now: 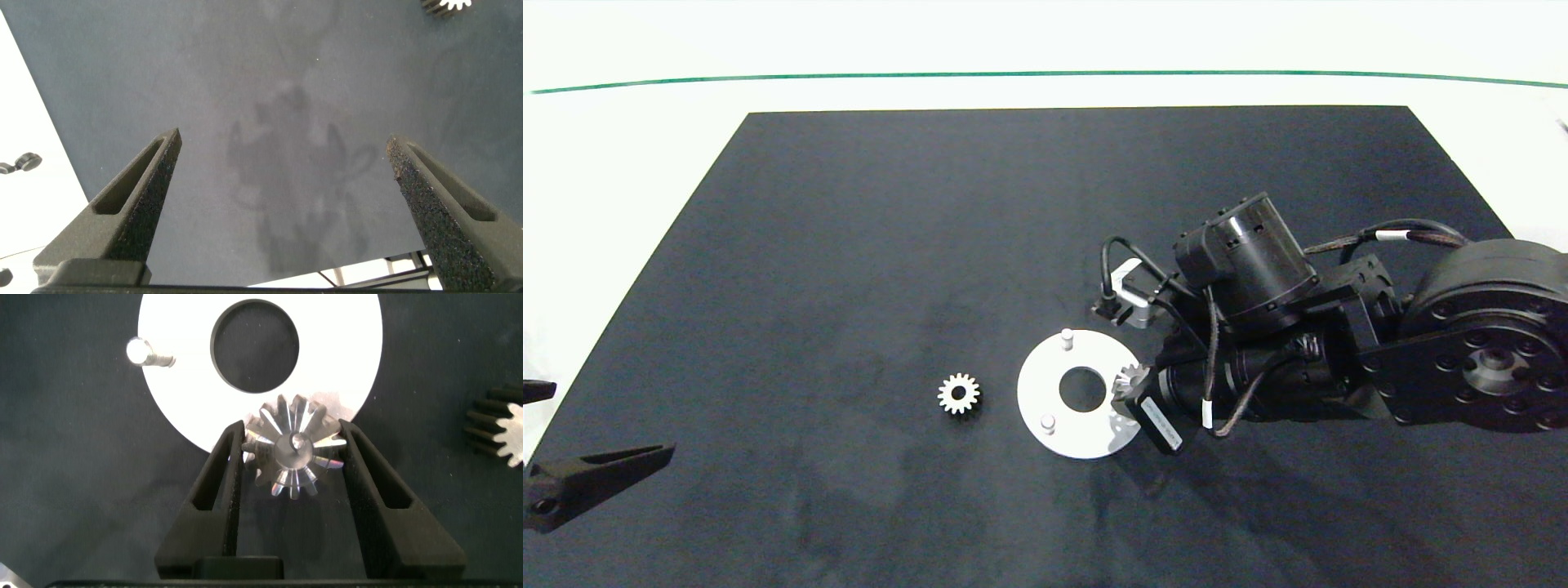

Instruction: Install three planetary gears onto the carrier pins

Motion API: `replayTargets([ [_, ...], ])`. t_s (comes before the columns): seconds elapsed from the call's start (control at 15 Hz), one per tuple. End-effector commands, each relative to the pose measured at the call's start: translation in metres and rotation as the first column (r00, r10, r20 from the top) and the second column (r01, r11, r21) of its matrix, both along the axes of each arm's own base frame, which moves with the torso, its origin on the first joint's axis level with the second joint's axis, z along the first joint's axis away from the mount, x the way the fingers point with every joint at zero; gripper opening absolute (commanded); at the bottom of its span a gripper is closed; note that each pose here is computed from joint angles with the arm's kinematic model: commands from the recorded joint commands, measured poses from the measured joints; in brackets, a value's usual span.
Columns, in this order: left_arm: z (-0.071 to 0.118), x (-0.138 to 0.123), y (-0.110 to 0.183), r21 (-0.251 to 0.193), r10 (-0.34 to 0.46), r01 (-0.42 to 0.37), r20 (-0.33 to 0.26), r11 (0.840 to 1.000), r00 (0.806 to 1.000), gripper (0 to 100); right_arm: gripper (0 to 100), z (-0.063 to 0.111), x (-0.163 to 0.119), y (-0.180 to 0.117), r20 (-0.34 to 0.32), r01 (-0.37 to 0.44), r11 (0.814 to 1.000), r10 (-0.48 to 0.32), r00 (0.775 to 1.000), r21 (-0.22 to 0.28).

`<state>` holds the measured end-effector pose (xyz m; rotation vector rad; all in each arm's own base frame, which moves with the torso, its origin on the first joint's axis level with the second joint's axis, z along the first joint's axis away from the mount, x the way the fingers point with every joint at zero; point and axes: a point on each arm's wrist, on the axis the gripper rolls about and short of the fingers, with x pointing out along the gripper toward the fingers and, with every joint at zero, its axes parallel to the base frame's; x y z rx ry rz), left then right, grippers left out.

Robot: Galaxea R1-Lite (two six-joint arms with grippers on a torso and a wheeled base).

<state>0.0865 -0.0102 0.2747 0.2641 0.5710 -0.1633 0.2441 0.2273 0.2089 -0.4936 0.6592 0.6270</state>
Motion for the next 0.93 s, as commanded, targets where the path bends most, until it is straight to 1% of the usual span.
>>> replayTargets([
  [0.07,0.0001,-0.0003,-0.0001,0.002,-0.001,0.001,-0.002,1.000,1.000,100,25,-0.0013,0.0025,0.0004,-0.003,0.004,1.000,-0.004,1.000,-0.005],
  [0.67,-0.0002,-0.0007,0.0000,0.002,-0.001,0.001,-0.002,1.000,1.000,100,25,0.0042,-0.0015,-0.0042,0.009,0.006,1.000,-0.006,1.000,0.000],
  [0.93,-0.0002,-0.0007,0.0000,0.002,-0.001,0.001,-0.002,1.000,1.000,100,25,0.0024,-0.0012,-0.0039,0.005,0.006,1.000,-0.006,1.000,-0.004],
])
